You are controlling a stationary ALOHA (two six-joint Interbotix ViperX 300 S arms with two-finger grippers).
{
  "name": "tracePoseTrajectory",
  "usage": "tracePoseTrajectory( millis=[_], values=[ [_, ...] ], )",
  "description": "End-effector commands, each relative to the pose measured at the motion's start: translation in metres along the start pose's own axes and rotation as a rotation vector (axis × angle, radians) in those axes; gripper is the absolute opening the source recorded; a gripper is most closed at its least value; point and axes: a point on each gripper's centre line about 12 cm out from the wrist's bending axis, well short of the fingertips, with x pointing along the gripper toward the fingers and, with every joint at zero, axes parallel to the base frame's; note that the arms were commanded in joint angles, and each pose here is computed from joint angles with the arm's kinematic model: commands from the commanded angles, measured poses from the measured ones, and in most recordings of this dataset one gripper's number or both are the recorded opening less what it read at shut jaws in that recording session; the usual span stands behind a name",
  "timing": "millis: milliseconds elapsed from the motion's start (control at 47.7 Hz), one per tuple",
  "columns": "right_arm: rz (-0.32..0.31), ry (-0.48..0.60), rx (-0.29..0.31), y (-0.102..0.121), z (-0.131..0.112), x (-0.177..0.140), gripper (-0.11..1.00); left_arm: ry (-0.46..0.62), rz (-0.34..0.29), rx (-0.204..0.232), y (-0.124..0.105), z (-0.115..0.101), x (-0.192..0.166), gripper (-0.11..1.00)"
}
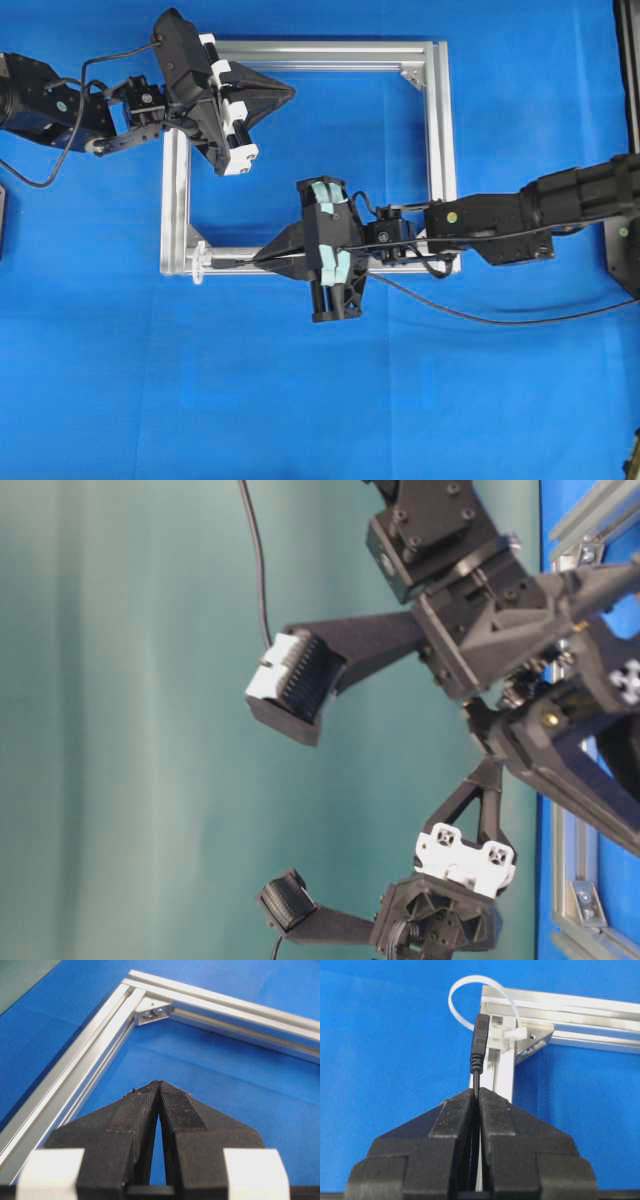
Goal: Insert the wire through the string loop located on the left side.
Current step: 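Push the plug tip through the white zip-tie loop with the right gripper, then move the left gripper open toward the plug emerging from the loop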
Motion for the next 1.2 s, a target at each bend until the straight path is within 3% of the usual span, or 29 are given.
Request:
tracePoseTrajectory(
  millis=[0, 440, 755, 1174],
  values=[
    [0.003, -0.044, 0.002, 0.001, 0.017, 0.003, 0.00, -0.041, -0.005, -0.002, -0.001, 0.014, -0.001, 0.00],
    [0.002, -0.095, -0.016, 0.000, 0.038, 0.032, 0.00, -0.039, -0.009, 0.000, -0.003, 0.013, -0.002, 0.00],
    [0.000, -0.080, -0.016, -0.001, 0.037, 0.053, 0.00, -0.039, -0.009, 0.000, -0.003, 0.013, -0.002, 0.00],
    [0.001, -0.086, -0.017, -0.001, 0.039, 0.055, 0.00, -0.041, -0.010, -0.001, -0.003, 0.014, -0.001, 0.00]
  ],
)
